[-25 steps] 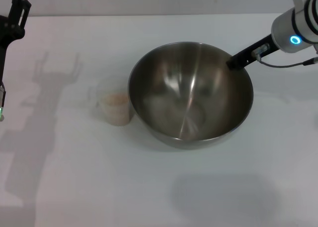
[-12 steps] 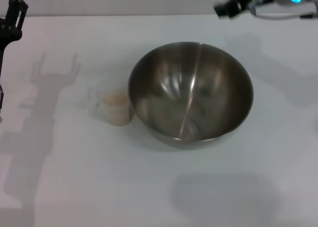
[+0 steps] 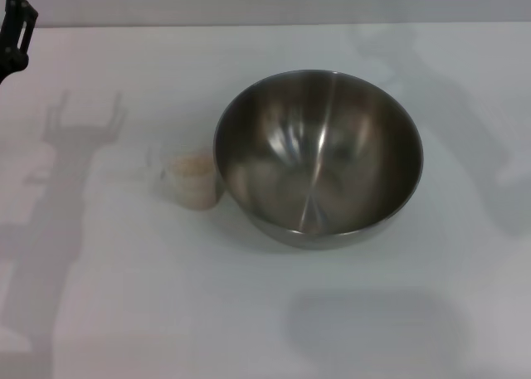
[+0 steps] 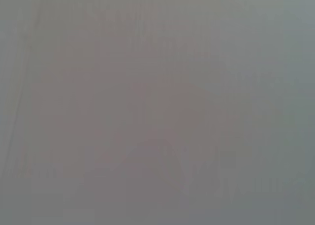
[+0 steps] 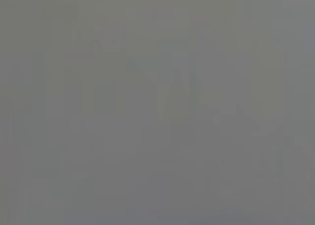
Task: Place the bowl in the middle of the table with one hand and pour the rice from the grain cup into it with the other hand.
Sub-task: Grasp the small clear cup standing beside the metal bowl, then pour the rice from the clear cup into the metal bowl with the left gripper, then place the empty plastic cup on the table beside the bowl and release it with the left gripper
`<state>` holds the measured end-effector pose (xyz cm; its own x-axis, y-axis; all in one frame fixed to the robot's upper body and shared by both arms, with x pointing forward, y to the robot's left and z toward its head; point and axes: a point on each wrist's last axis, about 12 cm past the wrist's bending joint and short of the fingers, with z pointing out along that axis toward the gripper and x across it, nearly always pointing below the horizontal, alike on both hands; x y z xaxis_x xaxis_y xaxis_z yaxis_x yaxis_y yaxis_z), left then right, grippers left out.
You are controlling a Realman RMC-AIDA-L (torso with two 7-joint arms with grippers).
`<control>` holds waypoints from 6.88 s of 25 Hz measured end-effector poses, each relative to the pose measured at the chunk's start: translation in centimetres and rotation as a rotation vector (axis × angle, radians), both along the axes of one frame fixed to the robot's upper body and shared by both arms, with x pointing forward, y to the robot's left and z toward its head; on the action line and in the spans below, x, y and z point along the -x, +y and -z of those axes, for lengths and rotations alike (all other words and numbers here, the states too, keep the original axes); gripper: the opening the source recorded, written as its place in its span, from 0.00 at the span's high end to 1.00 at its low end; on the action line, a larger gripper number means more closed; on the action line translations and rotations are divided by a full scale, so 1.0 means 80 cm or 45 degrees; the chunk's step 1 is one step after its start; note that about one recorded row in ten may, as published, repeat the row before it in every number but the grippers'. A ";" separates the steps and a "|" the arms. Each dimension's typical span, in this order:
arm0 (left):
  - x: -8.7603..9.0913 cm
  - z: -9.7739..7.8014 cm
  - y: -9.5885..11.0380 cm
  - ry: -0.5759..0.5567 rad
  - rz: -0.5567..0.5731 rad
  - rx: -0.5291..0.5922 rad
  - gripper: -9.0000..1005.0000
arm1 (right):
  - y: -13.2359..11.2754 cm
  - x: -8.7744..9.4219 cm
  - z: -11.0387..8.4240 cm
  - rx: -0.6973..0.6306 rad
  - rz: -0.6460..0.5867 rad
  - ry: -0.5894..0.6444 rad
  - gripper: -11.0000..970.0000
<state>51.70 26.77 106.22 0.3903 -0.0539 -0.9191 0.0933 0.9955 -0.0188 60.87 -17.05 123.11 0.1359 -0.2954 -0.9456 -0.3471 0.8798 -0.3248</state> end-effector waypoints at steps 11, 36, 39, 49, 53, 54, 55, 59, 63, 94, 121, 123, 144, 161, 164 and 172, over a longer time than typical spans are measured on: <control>0.007 0.005 -0.001 0.017 0.008 -0.003 0.18 | -0.034 0.062 0.092 -0.341 -0.013 -0.663 0.51; 0.108 0.088 -0.023 0.449 0.302 -0.187 0.19 | -0.174 0.090 0.178 -0.495 0.285 -0.532 0.51; 0.107 0.092 -0.027 0.484 0.324 -0.205 0.18 | -0.178 0.090 0.176 -0.491 0.296 -0.540 0.51; 0.083 0.098 -0.035 0.575 0.351 -0.257 0.18 | -0.180 0.091 0.175 -0.489 0.294 -0.555 0.51; 0.075 0.097 -0.035 0.586 0.353 -0.275 0.19 | -0.182 0.093 0.175 -0.485 0.303 -0.562 0.51; 0.074 0.097 -0.034 0.584 0.350 -0.275 0.19 | -0.182 0.093 0.175 -0.486 0.308 -0.563 0.51; 0.073 0.096 -0.034 0.582 0.345 -0.273 0.19 | -0.183 0.093 0.175 -0.487 0.313 -0.566 0.51; 0.066 0.095 -0.034 0.586 0.334 -0.273 0.19 | -0.184 0.094 0.175 -0.493 0.325 -0.569 0.51; 0.058 0.095 -0.035 0.605 0.331 -0.280 0.19 | -0.184 0.094 0.175 -0.497 0.326 -0.571 0.51; 0.038 0.092 -0.040 0.637 0.311 -0.268 0.81 | -0.179 0.092 0.171 -0.514 0.314 -0.589 0.51; -0.002 0.000 -0.125 -0.267 0.169 -1.130 0.96 | -0.174 0.087 0.166 -0.518 0.283 -0.613 0.51; -0.002 -0.001 -0.136 -0.351 0.166 -1.285 0.95 | -0.173 0.087 0.165 -0.518 0.281 -0.615 0.51; 0.012 0.017 -0.172 -0.879 -0.064 -2.290 0.92 | -0.170 0.080 0.160 -0.507 0.263 -0.627 0.50; 0.013 0.015 -0.184 -0.868 -0.072 -2.337 0.89 | -0.171 0.077 0.158 -0.506 0.255 -0.631 0.49; 0.006 0.006 -0.183 -0.802 -0.090 -2.261 0.89 | -0.171 0.077 0.158 -0.507 0.254 -0.631 0.49; 0.000 -0.023 -0.179 -0.439 -0.008 -1.617 0.88 | -0.171 0.076 0.157 -0.508 0.251 -0.633 0.48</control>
<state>51.72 12.43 108.05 0.6106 0.7708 -0.1817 -0.0994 0.3023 0.9480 54.77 -30.70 110.57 0.5635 0.0001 -0.8261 -0.0602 0.9973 -0.0409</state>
